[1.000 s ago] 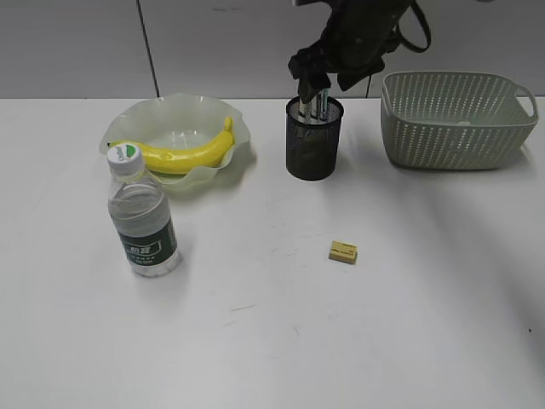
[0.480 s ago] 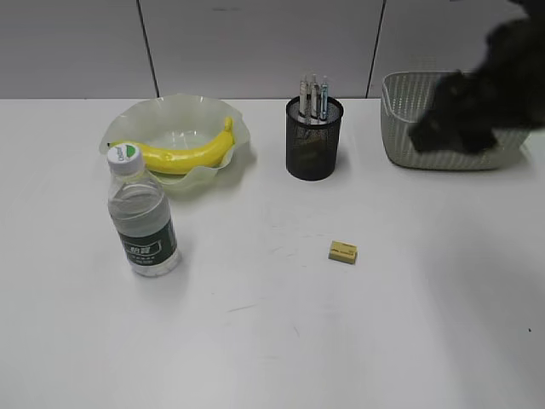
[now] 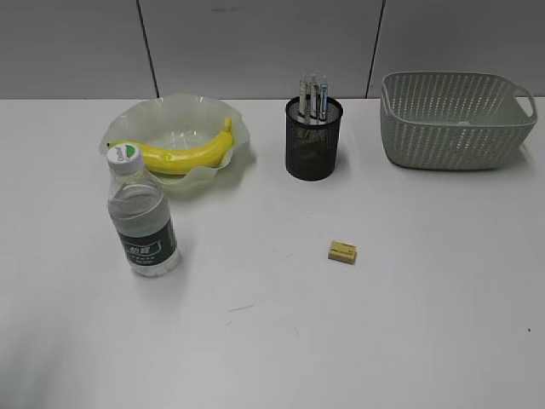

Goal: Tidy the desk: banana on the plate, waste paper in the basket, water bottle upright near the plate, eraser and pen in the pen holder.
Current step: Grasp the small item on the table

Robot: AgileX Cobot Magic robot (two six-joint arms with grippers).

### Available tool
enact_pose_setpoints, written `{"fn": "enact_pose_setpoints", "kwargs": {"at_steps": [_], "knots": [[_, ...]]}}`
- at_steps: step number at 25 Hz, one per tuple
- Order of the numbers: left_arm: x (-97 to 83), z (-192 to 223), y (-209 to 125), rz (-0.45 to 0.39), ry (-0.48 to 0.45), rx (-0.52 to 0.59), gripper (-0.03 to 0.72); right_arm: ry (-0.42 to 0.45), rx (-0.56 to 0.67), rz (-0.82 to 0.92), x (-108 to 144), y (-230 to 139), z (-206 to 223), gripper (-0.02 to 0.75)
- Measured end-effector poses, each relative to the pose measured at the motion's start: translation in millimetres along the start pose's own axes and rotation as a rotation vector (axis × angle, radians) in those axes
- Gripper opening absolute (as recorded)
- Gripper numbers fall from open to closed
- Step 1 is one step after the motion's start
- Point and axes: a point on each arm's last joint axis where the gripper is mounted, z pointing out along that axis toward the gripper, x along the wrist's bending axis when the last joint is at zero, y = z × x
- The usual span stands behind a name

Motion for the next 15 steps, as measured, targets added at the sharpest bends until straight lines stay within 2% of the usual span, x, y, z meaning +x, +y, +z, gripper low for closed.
{"fn": "enact_pose_setpoints", "kwargs": {"at_steps": [3, 5, 7, 9, 12, 13, 15], "knots": [[-8.1, 22.8, 19.2, 0.038, -0.118, -0.019, 0.245, 0.004, -0.137, 0.004, 0.2, -17.0, -22.6, 0.333], [-14.0, 37.2, 36.8, 0.072, -0.195, -0.039, 0.245, 0.006, -0.176, 0.003, -0.1, -28.1, -28.8, 0.304], [-23.0, 57.9, 57.0, 0.134, -0.267, -0.031, 0.245, 0.002, -0.213, 0.006, -0.6, -35.0, -34.1, 0.290], [-40.3, 82.5, 79.6, 0.212, -0.338, -0.022, 0.245, -0.004, -0.236, 0.013, -1.3, -37.4, -36.9, 0.287], [-95.1, 115.2, 107.3, 0.358, -0.475, -0.028, 0.245, -0.011, -0.239, 0.017, -2.0, -37.7, -37.3, 0.286], [-121.2, 128.5, 112.2, 0.412, -0.518, -0.013, 0.245, -0.011, -0.239, 0.019, -2.0, -37.7, -37.3, 0.286], [-176.1, 154.2, 109.3, 0.449, -0.589, 0.075, 0.255, -0.011, -0.239, 0.021, -2.1, -37.7, -37.3, 0.286]]}}
